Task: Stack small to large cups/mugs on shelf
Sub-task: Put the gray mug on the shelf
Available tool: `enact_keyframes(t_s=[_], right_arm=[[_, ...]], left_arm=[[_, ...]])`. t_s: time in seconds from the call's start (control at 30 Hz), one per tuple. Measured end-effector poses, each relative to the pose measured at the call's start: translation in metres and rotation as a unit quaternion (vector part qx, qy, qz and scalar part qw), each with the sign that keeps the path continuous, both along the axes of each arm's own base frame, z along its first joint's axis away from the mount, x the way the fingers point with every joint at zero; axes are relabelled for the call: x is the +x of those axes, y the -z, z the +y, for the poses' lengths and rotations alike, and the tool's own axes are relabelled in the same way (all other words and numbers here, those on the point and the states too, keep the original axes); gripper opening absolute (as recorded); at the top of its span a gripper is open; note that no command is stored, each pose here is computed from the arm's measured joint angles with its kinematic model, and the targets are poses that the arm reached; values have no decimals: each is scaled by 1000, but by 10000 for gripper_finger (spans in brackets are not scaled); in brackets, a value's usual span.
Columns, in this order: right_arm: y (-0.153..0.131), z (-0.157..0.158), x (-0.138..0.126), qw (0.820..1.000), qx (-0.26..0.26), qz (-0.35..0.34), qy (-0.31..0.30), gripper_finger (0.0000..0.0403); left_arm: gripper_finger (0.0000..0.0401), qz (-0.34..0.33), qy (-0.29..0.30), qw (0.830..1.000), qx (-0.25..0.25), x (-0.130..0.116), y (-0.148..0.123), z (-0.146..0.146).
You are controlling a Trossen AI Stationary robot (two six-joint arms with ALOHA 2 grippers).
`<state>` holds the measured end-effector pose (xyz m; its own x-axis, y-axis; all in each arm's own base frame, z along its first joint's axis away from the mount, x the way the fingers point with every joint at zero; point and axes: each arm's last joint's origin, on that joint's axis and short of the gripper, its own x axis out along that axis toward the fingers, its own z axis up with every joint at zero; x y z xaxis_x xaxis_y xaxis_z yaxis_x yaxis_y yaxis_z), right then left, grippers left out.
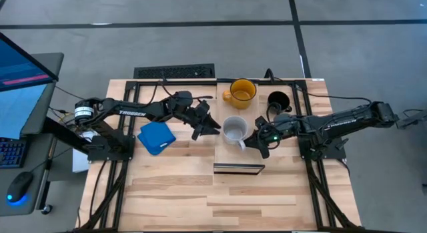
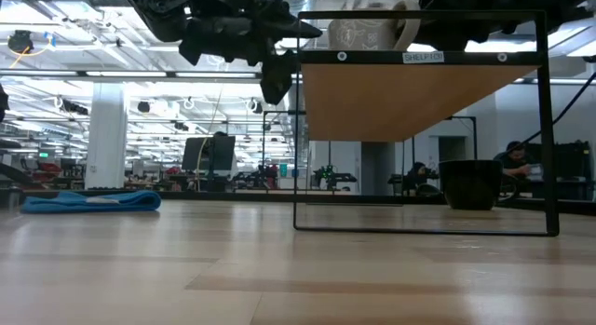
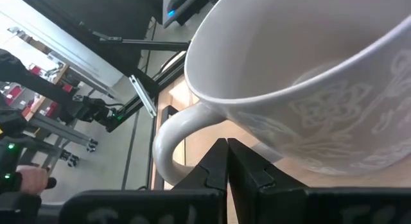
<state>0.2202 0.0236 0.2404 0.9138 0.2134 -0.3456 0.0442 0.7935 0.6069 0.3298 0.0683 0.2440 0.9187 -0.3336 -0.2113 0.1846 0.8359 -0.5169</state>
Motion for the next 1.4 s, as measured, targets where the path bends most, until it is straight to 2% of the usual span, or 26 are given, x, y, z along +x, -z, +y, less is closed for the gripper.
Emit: enact_keyframes(t_s=[0.93, 1.13, 1.4], right_arm=[[0, -1, 0, 1000, 7, 4, 18, 33], [0, -1, 0, 1000, 7, 4, 18, 33], [0, -1, 0, 1000, 7, 4, 18, 33]], left_arm=[[167, -37, -38, 998, 17, -1, -7, 13], [167, -13, 15, 1000, -16, -3, -3, 11], [167, 1, 27, 999, -26, -1, -1, 0]])
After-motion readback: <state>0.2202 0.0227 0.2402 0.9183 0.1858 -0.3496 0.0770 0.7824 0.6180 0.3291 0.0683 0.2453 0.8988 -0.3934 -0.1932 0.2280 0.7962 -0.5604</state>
